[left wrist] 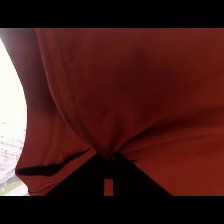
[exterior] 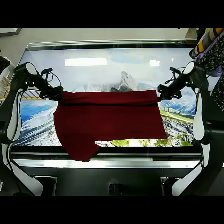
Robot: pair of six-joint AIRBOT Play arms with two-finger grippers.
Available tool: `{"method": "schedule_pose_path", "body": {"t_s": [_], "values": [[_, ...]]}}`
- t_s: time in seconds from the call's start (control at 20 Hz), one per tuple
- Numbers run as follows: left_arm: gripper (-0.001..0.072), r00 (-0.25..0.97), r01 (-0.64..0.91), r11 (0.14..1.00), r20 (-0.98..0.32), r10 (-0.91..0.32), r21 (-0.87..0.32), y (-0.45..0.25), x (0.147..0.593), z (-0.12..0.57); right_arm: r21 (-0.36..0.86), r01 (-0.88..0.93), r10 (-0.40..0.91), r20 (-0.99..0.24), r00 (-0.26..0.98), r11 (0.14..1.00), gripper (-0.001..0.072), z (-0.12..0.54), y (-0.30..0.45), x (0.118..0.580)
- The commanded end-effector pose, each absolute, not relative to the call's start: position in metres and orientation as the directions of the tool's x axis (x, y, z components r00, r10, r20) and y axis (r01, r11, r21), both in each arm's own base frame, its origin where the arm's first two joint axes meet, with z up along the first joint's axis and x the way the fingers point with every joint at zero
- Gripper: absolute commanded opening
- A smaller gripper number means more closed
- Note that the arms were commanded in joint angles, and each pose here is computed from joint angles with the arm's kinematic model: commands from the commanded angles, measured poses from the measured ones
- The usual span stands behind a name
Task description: Fold the clothes and pants, and hang the long-sleeved shirts on hangers.
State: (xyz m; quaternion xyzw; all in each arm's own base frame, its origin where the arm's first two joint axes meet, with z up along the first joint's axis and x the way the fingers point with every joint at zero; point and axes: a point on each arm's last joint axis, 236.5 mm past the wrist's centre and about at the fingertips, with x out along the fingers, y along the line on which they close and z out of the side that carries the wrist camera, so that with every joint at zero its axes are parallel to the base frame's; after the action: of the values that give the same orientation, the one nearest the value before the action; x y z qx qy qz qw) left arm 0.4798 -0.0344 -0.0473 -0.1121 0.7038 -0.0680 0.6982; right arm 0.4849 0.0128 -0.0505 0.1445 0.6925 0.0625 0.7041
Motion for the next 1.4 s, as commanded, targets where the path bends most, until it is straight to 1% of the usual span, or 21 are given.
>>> {"method": "schedule_pose_path", "body": {"t_s": [0.0,0.35,0.4,0.45,0.5,0.55,0.6,0.65,0.7,0.8,0.85,0.9,1.0,1.1,1.15,1.25,1.35], "values": [[0.0015,-0.050,-0.058,0.966,-0.965,-0.257,-0.254,-0.040,0.470,-0.053,0.289,0.125,0.296,-0.954,-0.043,0.949,0.0028,-0.060,0.015,0.471],[0.0015,-0.135,-0.055,0.966,-0.957,-0.257,-0.252,-0.052,0.455,-0.080,0.286,0.142,0.301,-0.949,-0.096,0.948,0.0029,-0.079,0.016,0.465],[0.0018,-0.137,-0.053,0.966,-0.957,-0.257,-0.252,-0.053,0.454,-0.082,0.288,0.144,0.305,-0.946,-0.114,0.947,0.0053,-0.083,0.017,0.462],[0.0045,-0.136,-0.056,0.966,-0.957,-0.257,-0.251,-0.053,0.455,-0.082,0.285,0.146,0.304,-0.944,-0.131,0.947,0.0152,-0.085,0.016,0.458],[0.0136,-0.132,-0.063,0.966,-0.957,-0.257,-0.250,-0.053,0.456,-0.081,0.283,0.146,0.304,-0.941,-0.146,0.948,0.0217,-0.086,0.016,0.455],[0.0244,-0.125,-0.071,0.966,-0.958,-0.257,-0.249,-0.052,0.457,-0.078,0.274,0.144,0.295,-0.943,-0.155,0.951,0.0266,-0.084,0.014,0.453],[0.0329,-0.109,-0.075,0.965,-0.960,-0.256,-0.249,-0.048,0.460,-0.070,0.257,0.132,0.276,-0.948,-0.156,0.957,0.0368,-0.079,0.009,0.450],[0.0336,-0.093,-0.078,0.965,-0.962,-0.257,-0.250,-0.043,0.462,-0.060,0.226,0.120,0.242,-0.960,-0.141,0.967,0.0442,-0.071,-0.002,0.450],[0.0337,-0.075,-0.081,0.967,-0.966,-0.249,-0.243,-0.036,0.462,-0.047,0.217,0.127,0.230,-0.968,-0.098,0.968,0.0482,-0.057,-0.011,0.454],[0.0338,-0.056,-0.094,0.979,-0.981,-0.186,-0.180,-0.008,0.452,-0.021,0.249,0.137,0.249,-0.968,0.014,0.959,0.0479,-0.020,-0.030,0.462],[0.0338,-0.036,-0.125,0.980,-0.986,-0.161,-0.156,0.007,0.444,-0.006,0.278,0.145,0.272,-0.960,0.061,0.949,0.0479,-0.003,-0.041,0.462],[0.0339,-0.018,-0.150,0.975,-0.985,-0.170,-0.166,0.014,0.433,0.006,0.308,0.165,0.295,-0.950,0.099,0.937,0.0479,0.011,-0.052,0.459],[0.0338,-0.008,-0.200,0.966,-0.985,-0.171,-0.166,0.029,0.399,0.014,0.384,0.205,0.361,-0.922,0.138,0.901,0.0479,0.024,-0.066,0.442],[0.0338,-0.021,-0.278,0.945,-0.982,-0.185,-0.172,0.037,0.348,0.005,0.453,0.255,0.428,-0.892,0.149,0.855,0.0479,0.023,-0.068,0.417],[0.0339,-0.019,-0.318,0.926,-0.975,-0.220,-0.203,0.030,0.320,-0.003,0.471,0.280,0.446,-0.882,0.151,0.837,0.0479,0.019,-0.067,0.405],[0.0481,0.022,-0.389,0.867,-0.944,-0.329,-0.311,0.003,0.274,-0.018,0.474,0.320,0.454,-0.880,0.141,0.820,0.0479,0.010,-0.064,0.380],[0.0485,0.074,-0.446,0.797,-0.905,-0.419,-0.406,-0.027,0.239,-0.033,0.475,0.333,0.463,-0.878,0.121,0.814,0.0477,0.003,-0.054,0.361]]}}
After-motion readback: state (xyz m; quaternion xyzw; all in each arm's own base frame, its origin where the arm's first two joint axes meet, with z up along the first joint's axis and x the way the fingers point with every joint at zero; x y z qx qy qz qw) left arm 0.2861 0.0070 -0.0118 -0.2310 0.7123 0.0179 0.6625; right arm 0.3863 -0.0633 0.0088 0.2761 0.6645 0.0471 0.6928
